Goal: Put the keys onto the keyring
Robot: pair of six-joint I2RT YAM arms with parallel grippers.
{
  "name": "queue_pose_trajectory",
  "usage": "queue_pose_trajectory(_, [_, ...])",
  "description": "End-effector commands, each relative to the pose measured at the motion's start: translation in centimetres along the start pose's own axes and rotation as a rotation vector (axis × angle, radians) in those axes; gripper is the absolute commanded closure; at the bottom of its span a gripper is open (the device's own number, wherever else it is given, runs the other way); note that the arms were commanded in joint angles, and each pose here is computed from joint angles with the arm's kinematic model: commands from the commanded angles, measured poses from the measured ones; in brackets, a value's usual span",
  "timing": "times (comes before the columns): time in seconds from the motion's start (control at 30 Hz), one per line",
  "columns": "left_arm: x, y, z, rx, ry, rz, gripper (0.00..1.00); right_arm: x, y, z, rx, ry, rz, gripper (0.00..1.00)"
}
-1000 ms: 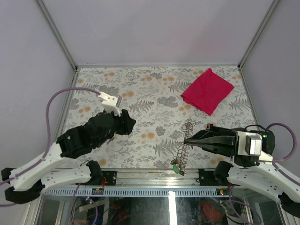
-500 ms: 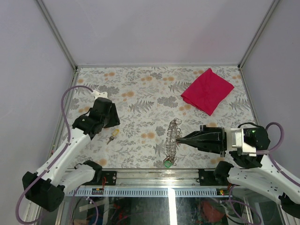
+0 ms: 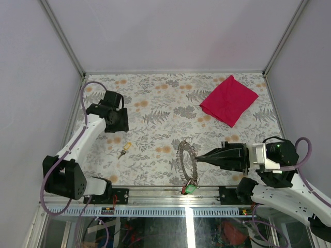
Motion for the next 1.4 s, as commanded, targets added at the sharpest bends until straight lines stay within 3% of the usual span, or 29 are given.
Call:
queue_pose_trajectory(0.0, [-1.9, -1.5, 0.7, -0.126, 0.016, 0.134, 0.48, 0.1, 1.8, 0.0, 0.052, -0.002, -0.056, 0.99])
queue_pose_trajectory(0.13, [-4.2, -2.3, 1.0, -0.169, 0.027, 0.199, 0.58, 0.1, 1.9, 0.3, 0.028, 0.018, -0.063, 0.99])
queue_pose_trajectory(0.7, [-9.3, -5.3, 1.6, -0.219, 0.066, 0.462, 0.57, 0.8, 2.2, 1.1, 0.012, 0.038, -0.035, 0.98])
queue_pose_trajectory(0.97, [-10.5, -6.4, 1.7, -0.222, 0.069, 0.532, 0.65, 0.8, 2.1, 1.2, 0.011, 0.043, -0.032, 0.98])
queue_pose_trajectory(1.13, [-10.9, -6.8, 1.7, -0.217, 0.068, 0.556, 0.78, 0.8, 2.4, 1.2, 0.012, 0.043, -0.031, 0.98])
queue_pose_trajectory(1.27, [-10.7, -6.8, 1.4, -0.209, 0.047, 0.552, 0.94, 0.9, 2.4, 1.2, 0.012, 0.039, -0.03, 0.98])
queue_pose_trajectory(1.37, [-10.5, -7.2, 0.3, -0.198, -0.021, 0.573, 1.0, 1.0, 2.4, 1.1, 0.017, 0.029, -0.03, 0.98])
Point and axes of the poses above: each gripper's point midway between its finger pads, its own x axis back along the fingers, its own z axis along the line the jaws close on, y = z × x, the point moved 4 cm from there along x, back along the fingers, and after that the axes turned 4 degrees about x, right-handed, at the moved point
